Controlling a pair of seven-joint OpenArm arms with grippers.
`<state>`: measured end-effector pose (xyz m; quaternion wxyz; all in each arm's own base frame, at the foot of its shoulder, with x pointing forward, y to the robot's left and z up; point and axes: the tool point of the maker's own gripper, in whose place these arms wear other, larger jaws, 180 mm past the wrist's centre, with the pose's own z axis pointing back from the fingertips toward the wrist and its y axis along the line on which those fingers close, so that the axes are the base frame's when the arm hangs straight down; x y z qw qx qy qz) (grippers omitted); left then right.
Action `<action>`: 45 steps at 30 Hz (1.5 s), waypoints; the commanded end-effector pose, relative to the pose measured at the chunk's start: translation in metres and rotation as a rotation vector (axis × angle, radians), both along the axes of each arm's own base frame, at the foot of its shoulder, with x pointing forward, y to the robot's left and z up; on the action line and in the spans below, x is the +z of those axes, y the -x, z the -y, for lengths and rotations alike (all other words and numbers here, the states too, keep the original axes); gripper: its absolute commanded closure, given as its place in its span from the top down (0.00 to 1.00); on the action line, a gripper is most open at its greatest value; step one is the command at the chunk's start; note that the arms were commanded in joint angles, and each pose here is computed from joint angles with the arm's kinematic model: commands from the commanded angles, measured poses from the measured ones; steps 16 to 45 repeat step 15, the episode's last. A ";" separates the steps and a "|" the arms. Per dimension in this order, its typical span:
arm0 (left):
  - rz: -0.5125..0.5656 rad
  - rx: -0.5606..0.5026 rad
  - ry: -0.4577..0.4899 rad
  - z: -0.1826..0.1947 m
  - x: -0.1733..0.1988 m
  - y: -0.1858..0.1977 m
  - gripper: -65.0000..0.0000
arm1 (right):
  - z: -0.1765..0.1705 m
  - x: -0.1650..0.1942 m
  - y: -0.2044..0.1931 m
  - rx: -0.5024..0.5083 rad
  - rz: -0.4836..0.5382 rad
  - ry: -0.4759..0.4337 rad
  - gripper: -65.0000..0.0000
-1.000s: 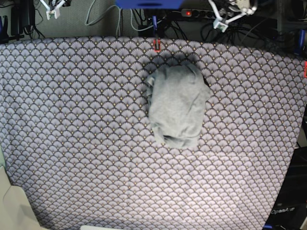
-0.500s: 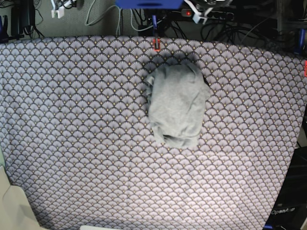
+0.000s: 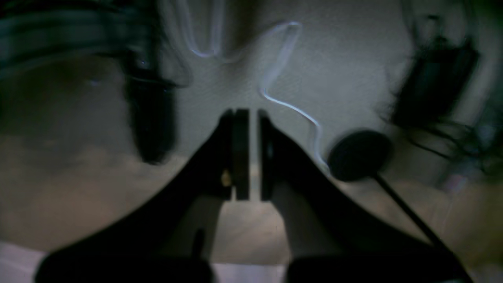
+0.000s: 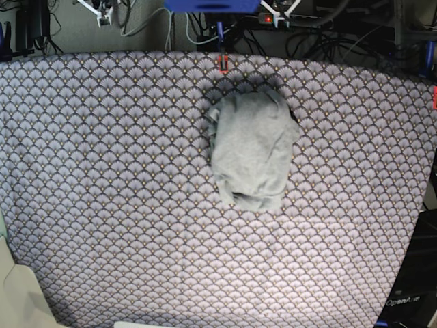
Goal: Fold the T-shirt properly
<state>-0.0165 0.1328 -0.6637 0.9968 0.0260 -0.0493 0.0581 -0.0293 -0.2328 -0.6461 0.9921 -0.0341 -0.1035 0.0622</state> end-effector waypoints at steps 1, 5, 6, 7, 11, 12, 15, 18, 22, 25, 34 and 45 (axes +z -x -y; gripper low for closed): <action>0.023 0.029 -0.017 -0.009 0.000 -0.009 0.01 | 0.008 0.002 0.001 0.005 0.009 0.042 0.03; 0.036 0.047 -0.065 -0.039 0.002 -0.018 0.01 | 0.007 0.000 0.003 0.001 -0.004 0.097 0.03; 0.036 0.042 -0.065 -0.039 0.002 -0.018 0.01 | 0.000 -0.002 0.005 -0.003 -0.017 0.091 0.03; 0.036 0.042 -0.067 -0.040 0.002 -0.018 0.01 | -0.005 -0.003 0.001 -0.006 -0.020 0.085 0.03; 0.040 0.039 -0.090 -0.056 0.003 -0.021 0.01 | -0.018 -0.007 -0.006 -0.016 -0.030 0.067 0.03; 0.040 0.040 -0.092 -0.057 0.003 -0.021 0.01 | -0.020 -0.007 -0.005 -0.017 -0.036 0.065 0.03; 0.040 0.031 -0.090 -0.055 0.003 -0.021 0.01 | -0.022 -0.008 -0.004 -0.018 -0.040 0.062 0.03; 0.040 0.031 -0.090 -0.055 0.003 -0.021 0.01 | -0.022 -0.008 -0.004 -0.018 -0.040 0.062 0.03; 0.040 0.031 -0.090 -0.055 0.003 -0.021 0.01 | -0.022 -0.008 -0.004 -0.018 -0.040 0.062 0.03; 0.040 0.031 -0.090 -0.055 0.003 -0.021 0.01 | -0.022 -0.008 -0.004 -0.018 -0.040 0.062 0.03; 0.040 0.031 -0.090 -0.055 0.003 -0.021 0.01 | -0.022 -0.008 -0.004 -0.018 -0.040 0.062 0.03; 0.040 0.031 -0.090 -0.055 0.003 -0.021 0.01 | -0.022 -0.008 -0.004 -0.018 -0.040 0.062 0.03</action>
